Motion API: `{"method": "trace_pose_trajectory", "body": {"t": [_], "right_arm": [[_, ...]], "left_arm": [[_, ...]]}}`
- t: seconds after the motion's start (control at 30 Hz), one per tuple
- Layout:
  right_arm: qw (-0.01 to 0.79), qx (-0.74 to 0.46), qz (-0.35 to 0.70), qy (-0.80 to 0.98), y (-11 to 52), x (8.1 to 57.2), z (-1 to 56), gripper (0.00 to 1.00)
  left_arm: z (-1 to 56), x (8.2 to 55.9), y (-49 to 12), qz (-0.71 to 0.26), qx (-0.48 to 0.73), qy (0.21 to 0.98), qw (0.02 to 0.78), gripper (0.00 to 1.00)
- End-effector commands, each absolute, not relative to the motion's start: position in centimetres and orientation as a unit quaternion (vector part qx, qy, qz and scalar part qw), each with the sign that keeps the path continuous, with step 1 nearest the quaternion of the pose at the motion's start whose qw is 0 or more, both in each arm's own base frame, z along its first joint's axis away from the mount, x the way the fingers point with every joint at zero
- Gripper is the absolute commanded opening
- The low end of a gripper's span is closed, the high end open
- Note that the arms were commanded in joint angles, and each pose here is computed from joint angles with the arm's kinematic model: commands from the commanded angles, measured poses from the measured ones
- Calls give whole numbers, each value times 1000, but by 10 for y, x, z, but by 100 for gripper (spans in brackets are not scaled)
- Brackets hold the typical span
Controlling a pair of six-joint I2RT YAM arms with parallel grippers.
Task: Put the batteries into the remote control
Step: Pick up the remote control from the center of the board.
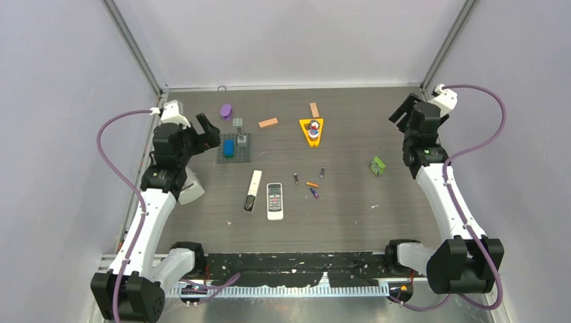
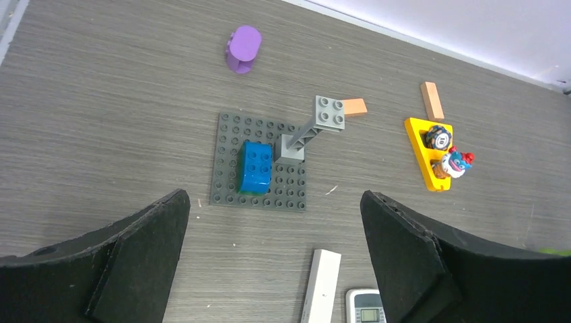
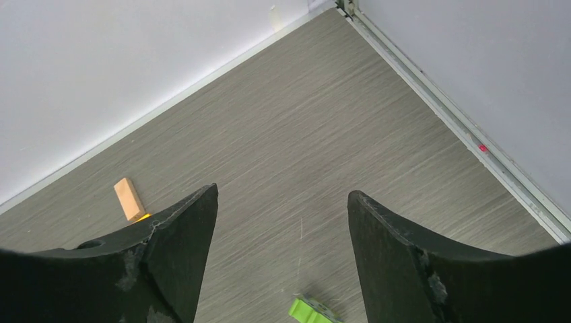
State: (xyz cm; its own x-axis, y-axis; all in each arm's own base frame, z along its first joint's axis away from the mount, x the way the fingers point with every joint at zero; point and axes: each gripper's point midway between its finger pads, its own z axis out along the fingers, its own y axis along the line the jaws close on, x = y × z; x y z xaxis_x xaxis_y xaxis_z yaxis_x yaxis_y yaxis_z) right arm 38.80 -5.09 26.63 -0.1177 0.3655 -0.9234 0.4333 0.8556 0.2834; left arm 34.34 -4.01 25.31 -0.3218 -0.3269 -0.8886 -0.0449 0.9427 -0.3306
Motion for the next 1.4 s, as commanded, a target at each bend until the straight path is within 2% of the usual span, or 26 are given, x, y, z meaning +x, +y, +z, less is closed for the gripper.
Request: {"method": "trace_pose_trajectory", "body": {"t": [0.0,0.1,0.13,0.27,0.5,0.57,0.6,0.8,1.03,1.2,1.37], "right_arm": [[632,298,-36,715,-61,388,280,77],[631,300,-24,715,-57,388,281,90],[632,297,-12,716,-54,388,283,100],[634,273,15,724,-41,387,285,95],[629,223,46,743,-23,388,278,95],[618,215,53,754,-18,388,273,98],[610,213,55,761,-16,387,268,99],[566,196,76,797,16,380,243,93],[531,158,73,829,70,359,208,91],[493,161,76,852,86,346,182,88],[467,170,59,866,85,335,170,89]], "left_arm": [[273,345,-31,-116,-138,775,606,100],[272,344,-35,-134,-151,772,602,100],[273,343,-39,-146,-144,772,601,100],[282,334,-74,-218,-59,768,599,100],[283,320,-107,-279,35,761,584,99],[281,316,-111,-283,46,761,582,100],[278,313,-116,-285,57,764,576,100],[241,292,-163,-321,106,793,507,99],[184,265,-215,-296,139,833,447,96],[136,253,-245,-269,159,849,426,93],[85,248,-250,-201,140,887,391,94]]}}
